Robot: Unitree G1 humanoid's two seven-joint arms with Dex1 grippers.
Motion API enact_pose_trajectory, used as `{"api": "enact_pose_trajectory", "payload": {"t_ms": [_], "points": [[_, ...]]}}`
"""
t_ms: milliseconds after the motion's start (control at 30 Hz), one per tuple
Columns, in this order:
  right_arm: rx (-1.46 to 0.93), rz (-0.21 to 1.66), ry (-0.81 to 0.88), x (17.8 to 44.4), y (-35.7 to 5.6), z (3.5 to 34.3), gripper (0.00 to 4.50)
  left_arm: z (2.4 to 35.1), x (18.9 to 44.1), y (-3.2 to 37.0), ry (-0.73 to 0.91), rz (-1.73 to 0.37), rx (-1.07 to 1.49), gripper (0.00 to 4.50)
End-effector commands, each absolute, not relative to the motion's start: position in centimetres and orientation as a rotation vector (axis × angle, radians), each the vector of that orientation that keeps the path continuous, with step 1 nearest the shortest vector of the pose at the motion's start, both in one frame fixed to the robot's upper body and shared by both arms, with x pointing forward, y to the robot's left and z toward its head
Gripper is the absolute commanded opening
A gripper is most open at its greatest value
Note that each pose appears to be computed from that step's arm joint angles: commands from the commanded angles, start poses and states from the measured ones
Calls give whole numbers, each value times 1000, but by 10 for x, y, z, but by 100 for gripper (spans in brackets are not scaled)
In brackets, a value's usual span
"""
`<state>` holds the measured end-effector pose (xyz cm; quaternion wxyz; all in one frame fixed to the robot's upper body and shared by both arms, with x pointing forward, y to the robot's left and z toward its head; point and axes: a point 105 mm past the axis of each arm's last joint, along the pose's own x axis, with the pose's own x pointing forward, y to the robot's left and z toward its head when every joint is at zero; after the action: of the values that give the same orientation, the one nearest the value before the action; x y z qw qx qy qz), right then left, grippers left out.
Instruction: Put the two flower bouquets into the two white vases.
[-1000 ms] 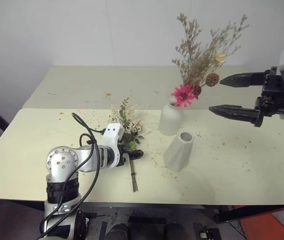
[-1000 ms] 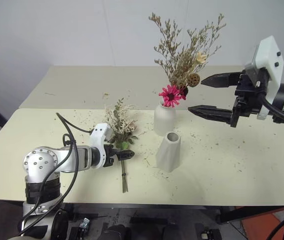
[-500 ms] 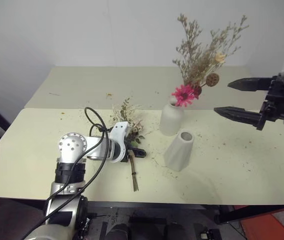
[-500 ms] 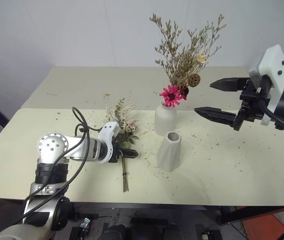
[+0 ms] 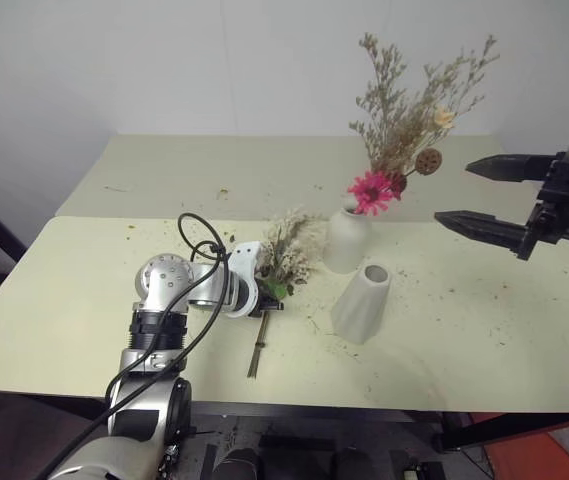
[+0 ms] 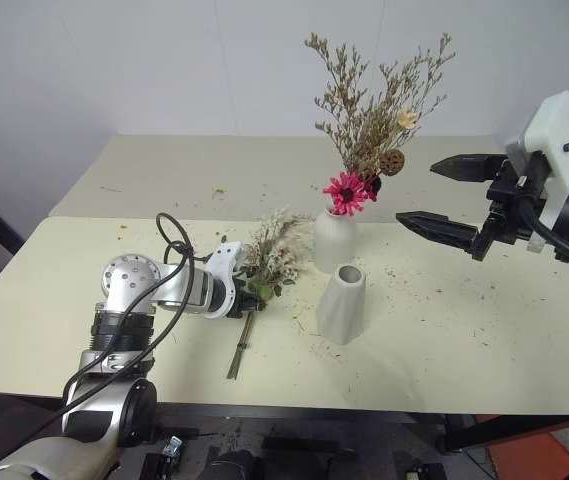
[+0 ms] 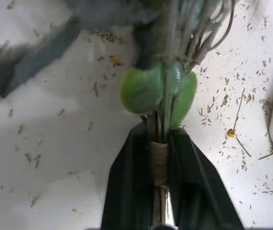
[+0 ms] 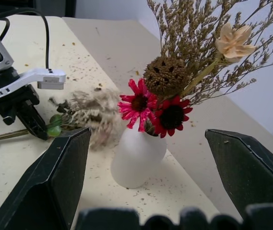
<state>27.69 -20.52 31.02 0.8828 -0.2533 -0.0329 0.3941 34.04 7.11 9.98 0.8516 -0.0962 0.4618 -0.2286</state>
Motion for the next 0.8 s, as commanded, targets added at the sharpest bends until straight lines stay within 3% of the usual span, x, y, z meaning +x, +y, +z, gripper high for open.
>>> {"api": "enact_pose_trajectory", "payload": {"t_ms": [33, 233, 433, 567, 800], "points": [[-562, 786, -126, 272, -208, 324, 450, 85, 337, 72, 1015, -449, -152, 11], [-552, 774, -132, 270, -210, 327, 450, 127, 359, 98, 789, -374, -205, 11], [-516, 786, -86, 257, -222, 325, 450, 211, 363, 145, 263, -363, -198, 11], [-506, 851, -17, 237, -234, 315, 450, 276, 340, 157, -75, -638, -306, 11], [-629, 881, 117, 210, -257, 282, 450, 337, 317, 147, -368, -1092, -456, 11]]}}
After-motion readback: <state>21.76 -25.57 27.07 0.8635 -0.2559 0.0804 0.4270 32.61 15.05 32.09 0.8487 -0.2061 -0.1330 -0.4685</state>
